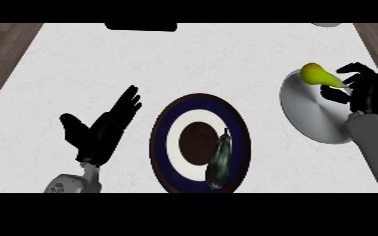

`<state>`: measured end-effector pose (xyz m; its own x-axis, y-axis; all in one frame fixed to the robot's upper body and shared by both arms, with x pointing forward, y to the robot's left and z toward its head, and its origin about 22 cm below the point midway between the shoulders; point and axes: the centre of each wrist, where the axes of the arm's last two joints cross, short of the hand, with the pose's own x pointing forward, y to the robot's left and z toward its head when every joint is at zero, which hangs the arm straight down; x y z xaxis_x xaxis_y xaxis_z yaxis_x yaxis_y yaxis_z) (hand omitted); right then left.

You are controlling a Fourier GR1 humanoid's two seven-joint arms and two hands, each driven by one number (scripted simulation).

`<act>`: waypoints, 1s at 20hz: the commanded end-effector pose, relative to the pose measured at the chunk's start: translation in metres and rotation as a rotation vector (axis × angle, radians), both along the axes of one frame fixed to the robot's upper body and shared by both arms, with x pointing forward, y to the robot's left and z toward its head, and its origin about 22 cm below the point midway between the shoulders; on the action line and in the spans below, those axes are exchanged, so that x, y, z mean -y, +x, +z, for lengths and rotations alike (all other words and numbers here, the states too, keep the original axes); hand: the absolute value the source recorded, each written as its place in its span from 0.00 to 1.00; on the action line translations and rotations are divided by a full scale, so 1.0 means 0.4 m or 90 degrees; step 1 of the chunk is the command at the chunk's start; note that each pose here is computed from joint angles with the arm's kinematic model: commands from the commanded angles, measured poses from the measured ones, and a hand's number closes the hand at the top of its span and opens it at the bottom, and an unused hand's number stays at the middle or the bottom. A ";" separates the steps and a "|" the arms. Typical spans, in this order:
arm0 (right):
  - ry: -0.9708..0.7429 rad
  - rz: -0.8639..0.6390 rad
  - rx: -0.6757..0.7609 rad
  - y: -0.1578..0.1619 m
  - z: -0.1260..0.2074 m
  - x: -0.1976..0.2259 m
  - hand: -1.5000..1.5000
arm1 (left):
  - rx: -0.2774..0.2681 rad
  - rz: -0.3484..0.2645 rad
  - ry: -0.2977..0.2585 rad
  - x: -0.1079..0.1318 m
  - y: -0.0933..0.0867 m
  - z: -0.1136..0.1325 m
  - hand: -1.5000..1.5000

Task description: Pick the pear from the plate and place it in the pan

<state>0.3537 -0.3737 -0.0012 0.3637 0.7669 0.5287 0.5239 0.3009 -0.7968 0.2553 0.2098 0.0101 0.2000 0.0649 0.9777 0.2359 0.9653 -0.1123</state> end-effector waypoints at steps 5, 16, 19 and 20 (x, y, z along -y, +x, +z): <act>0.091 0.033 -0.053 0.002 -0.041 0.031 0.00 | 0.000 -0.003 -0.005 0.021 0.030 -0.007 0.50; 0.345 0.086 0.179 -0.066 -0.038 0.142 0.00 | 0.004 0.016 -0.001 -0.040 0.005 0.019 0.50; 0.413 0.124 0.178 -0.094 -0.014 0.212 0.00 | -0.002 0.011 0.000 -0.024 0.007 0.016 0.50; 0.419 0.146 0.138 -0.118 -0.028 0.227 0.00 | -0.010 0.012 -0.006 -0.004 0.020 0.005 0.50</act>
